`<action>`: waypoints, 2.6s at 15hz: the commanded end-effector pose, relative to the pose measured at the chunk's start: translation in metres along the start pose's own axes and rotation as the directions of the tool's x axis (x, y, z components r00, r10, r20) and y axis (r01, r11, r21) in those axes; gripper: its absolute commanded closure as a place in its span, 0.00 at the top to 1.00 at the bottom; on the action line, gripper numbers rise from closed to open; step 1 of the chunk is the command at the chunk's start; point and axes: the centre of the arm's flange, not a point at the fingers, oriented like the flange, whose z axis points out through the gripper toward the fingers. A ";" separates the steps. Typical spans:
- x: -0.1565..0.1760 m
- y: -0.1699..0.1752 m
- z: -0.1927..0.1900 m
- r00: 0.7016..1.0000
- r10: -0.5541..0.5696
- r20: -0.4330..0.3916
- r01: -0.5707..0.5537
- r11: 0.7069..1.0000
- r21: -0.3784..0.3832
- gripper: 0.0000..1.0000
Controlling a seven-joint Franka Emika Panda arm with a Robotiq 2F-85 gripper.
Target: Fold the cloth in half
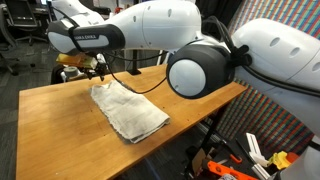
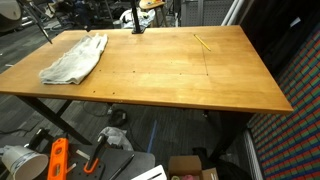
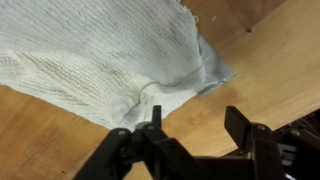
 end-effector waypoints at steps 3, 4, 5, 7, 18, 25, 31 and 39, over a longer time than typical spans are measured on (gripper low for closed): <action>0.056 -0.008 -0.019 0.999 -0.004 0.042 0.002 0.999 0.050 1.00; 0.059 -0.006 -0.016 0.999 -0.022 0.048 0.020 0.999 0.033 1.00; 0.060 -0.004 -0.010 0.997 -0.038 0.060 0.038 0.999 0.014 1.00; 0.060 -0.004 0.005 0.997 -0.051 0.065 0.052 0.999 -0.017 1.00; 0.056 0.007 0.052 0.995 -0.066 0.072 0.079 0.979 -0.186 0.93; 0.061 0.012 0.056 0.996 -0.059 0.074 0.074 0.973 -0.219 0.27; 0.074 0.012 0.059 0.998 -0.033 0.049 0.043 0.974 -0.224 0.01; 0.092 0.011 0.053 1.000 0.001 0.011 0.001 0.972 -0.234 0.07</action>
